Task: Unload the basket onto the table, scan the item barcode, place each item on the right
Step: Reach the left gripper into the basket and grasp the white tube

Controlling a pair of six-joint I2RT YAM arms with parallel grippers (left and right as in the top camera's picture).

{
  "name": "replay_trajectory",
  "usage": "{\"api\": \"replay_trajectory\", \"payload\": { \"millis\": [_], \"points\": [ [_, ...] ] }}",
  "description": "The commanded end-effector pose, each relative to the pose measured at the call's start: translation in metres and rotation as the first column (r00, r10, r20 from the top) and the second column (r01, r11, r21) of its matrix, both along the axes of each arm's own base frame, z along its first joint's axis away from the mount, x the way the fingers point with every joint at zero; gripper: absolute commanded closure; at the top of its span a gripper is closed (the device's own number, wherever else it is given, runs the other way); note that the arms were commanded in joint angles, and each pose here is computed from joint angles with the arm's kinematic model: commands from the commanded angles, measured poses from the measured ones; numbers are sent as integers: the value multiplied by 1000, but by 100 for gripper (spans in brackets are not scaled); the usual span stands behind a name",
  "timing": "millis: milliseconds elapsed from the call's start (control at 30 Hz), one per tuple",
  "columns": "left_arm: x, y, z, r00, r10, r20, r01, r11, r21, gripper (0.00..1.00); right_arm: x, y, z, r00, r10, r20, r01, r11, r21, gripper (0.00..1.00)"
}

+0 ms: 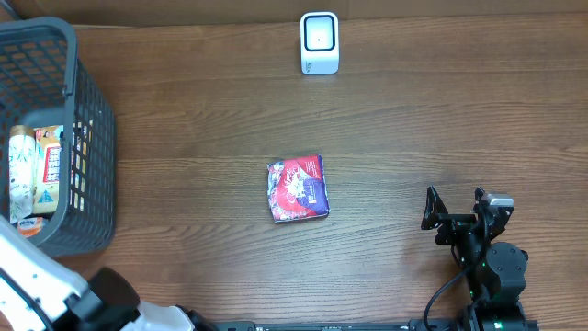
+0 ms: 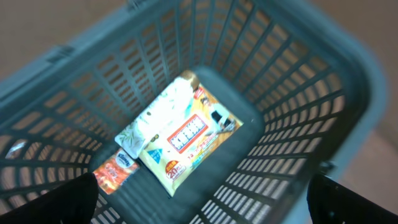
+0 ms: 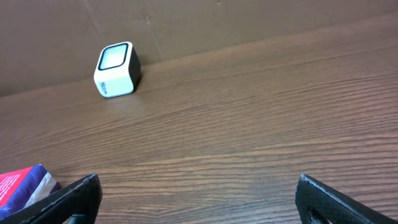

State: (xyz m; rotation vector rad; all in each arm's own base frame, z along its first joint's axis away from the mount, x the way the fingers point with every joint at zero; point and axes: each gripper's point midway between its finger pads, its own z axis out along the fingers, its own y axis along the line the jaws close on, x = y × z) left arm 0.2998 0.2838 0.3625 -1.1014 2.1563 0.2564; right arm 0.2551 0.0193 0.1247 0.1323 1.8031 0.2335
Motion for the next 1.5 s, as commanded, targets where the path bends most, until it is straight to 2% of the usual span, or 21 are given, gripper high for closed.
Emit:
{"api": "replay_trajectory", "payload": {
  "millis": [0, 200, 400, 667, 867, 1067, 1467],
  "points": [
    [9, 19, -36, 989, -48, -140, 50, 999, 7, 4, 0, 2, -4, 1000, 10, -4, -10, 1000, 3, 0],
    [11, 41, -91, 948, -75, -310, 74, 997, -14, 11, 0, 2, -3, 1000, 9, -4, -9, 1000, 3, 0],
    [25, 54, -124, 931, -127, -342, 141, 990, 17, 10, 0, 2, -4, 1000, 9, -5, -9, 1000, 3, 0],
    [18, 72, -189, 879, -128, -459, 174, 983, 59, 8, -1, 0, -6, 1000, -2, -15, 2, 1000, 0, 0],
    [2, 85, -224, 834, -60, -548, 152, 980, 125, 5, -1, 0, -6, 1000, -2, -15, 2, 1000, -1, 0],
    [-7, 90, -252, 809, -36, -586, 153, 977, 150, 2, -1, 0, -6, 1000, -2, -15, 2, 1000, 0, 0],
    [-7, 106, -296, 770, -24, -637, 155, 976, 150, 7, -1, 0, -6, 1000, -2, -15, 2, 1000, 0, 0]
  ]
}}
